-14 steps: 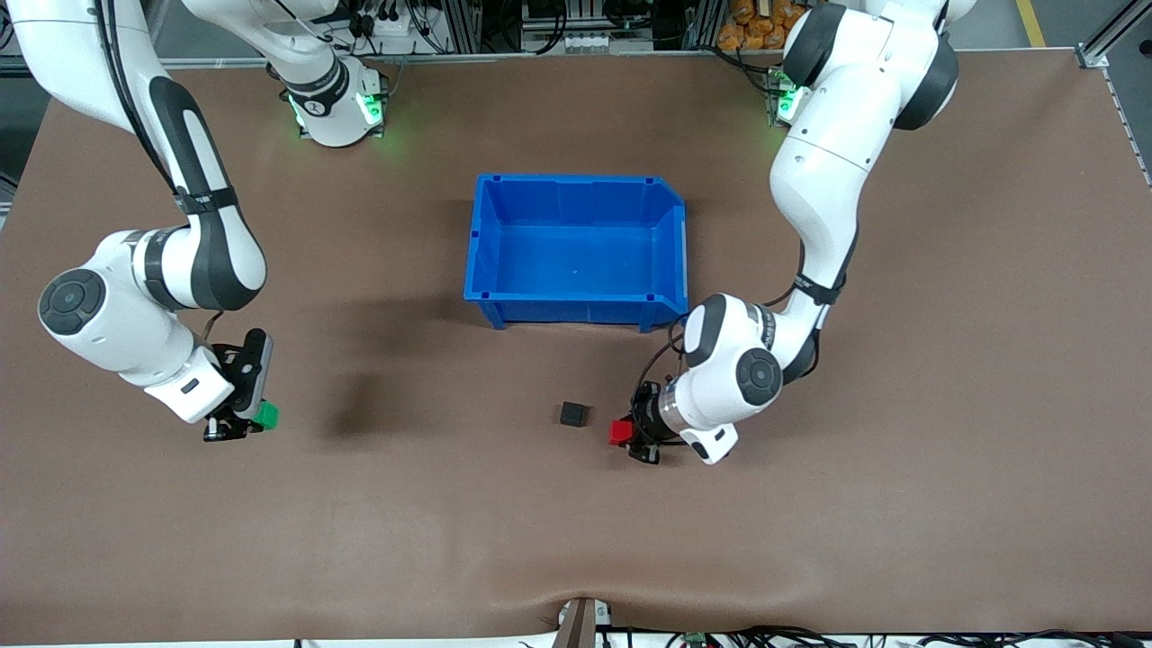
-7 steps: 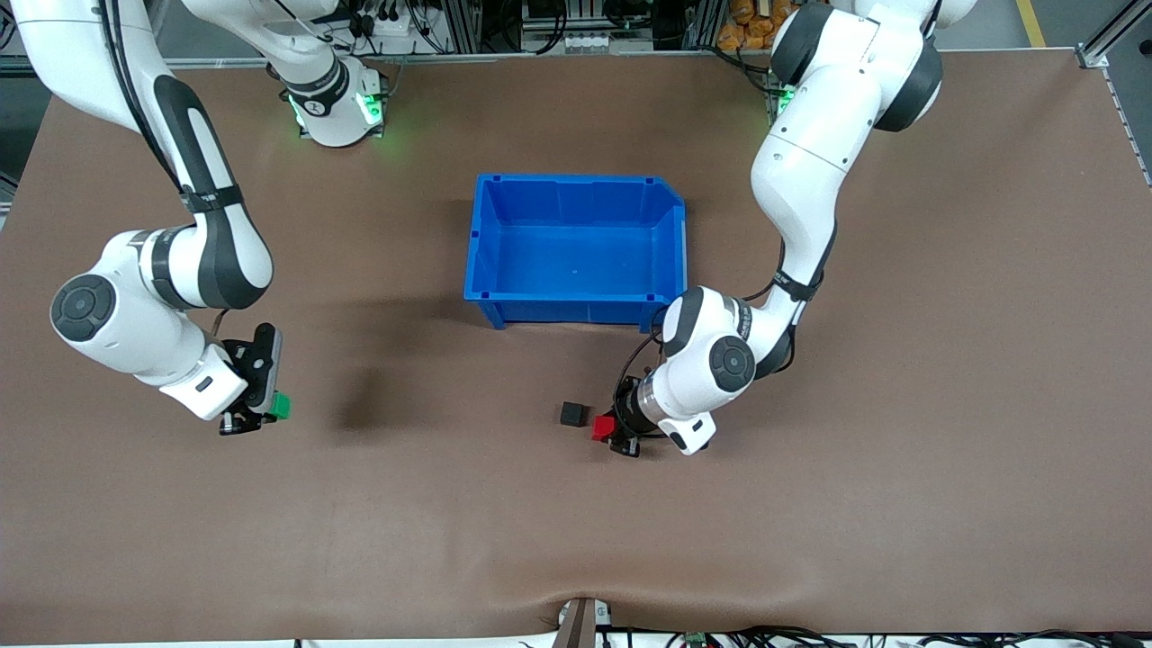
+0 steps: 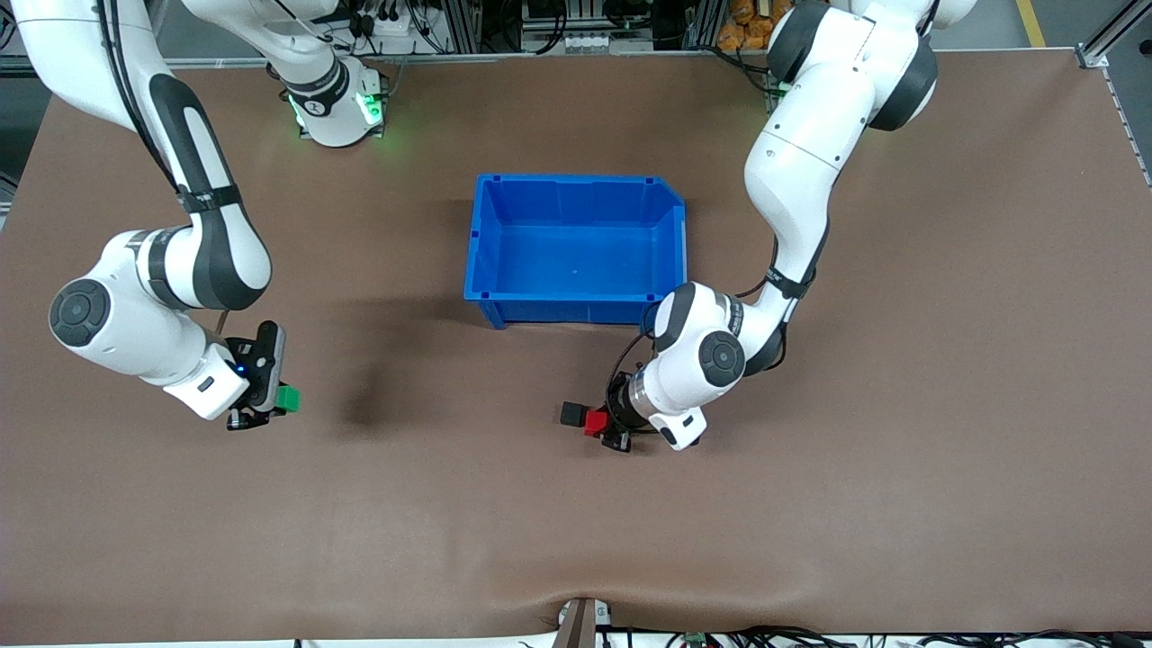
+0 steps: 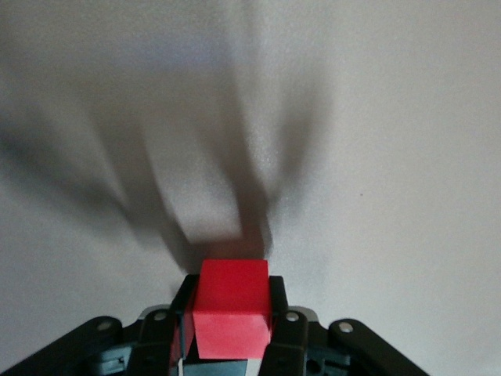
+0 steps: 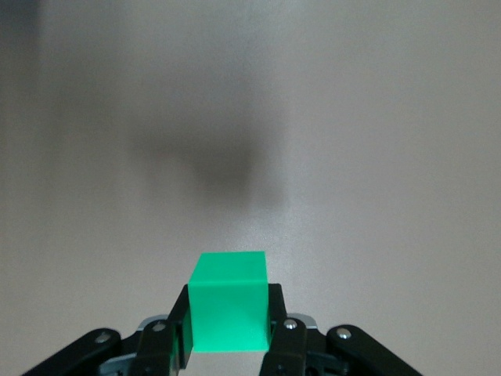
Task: Attach green and red cubes to black cube
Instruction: 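Press the red cube onto the black cube while the right gripper carries green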
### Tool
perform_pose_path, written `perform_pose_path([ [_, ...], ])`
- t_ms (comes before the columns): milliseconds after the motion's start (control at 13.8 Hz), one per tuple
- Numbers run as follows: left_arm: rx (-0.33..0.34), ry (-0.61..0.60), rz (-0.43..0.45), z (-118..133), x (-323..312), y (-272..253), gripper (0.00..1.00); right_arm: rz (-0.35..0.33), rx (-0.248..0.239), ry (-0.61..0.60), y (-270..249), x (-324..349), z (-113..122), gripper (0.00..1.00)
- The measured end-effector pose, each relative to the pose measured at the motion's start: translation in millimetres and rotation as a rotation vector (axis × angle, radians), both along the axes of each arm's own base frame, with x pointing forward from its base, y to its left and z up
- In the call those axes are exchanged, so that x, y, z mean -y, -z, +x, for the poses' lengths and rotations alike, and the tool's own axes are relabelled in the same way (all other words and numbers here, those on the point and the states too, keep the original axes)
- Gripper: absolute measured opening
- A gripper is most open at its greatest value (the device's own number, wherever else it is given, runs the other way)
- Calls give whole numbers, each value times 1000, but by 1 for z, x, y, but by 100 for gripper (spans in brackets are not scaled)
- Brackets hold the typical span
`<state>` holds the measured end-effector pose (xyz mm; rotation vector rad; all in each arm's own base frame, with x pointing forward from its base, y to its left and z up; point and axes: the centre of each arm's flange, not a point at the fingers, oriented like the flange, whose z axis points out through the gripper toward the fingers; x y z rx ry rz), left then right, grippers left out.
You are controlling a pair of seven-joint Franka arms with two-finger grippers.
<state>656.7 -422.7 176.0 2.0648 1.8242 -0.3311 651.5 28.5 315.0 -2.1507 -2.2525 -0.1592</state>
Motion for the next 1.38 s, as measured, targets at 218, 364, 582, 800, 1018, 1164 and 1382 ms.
perform_pose_path([
  [218,0,4,0,-2,2,0,39,5,0,4,0,0,0,39],
  [364,0,7,-1,-3,5,0,39,18,-10,14,1,0,-1,39],
  [582,-7,2,-2,-7,10,0,39,28,-23,21,2,0,-2,39],
  [800,-33,-46,-6,-10,16,0,39,46,-29,32,4,-2,-2,39],
  [1018,-47,-91,8,-18,28,0,39,79,-31,37,8,-18,2,39],
  [1164,-43,-91,13,-19,29,0,39,86,-28,51,11,-36,12,39],
  [1382,-42,-94,16,-17,26,1,44,92,-41,106,21,-75,20,39],
])
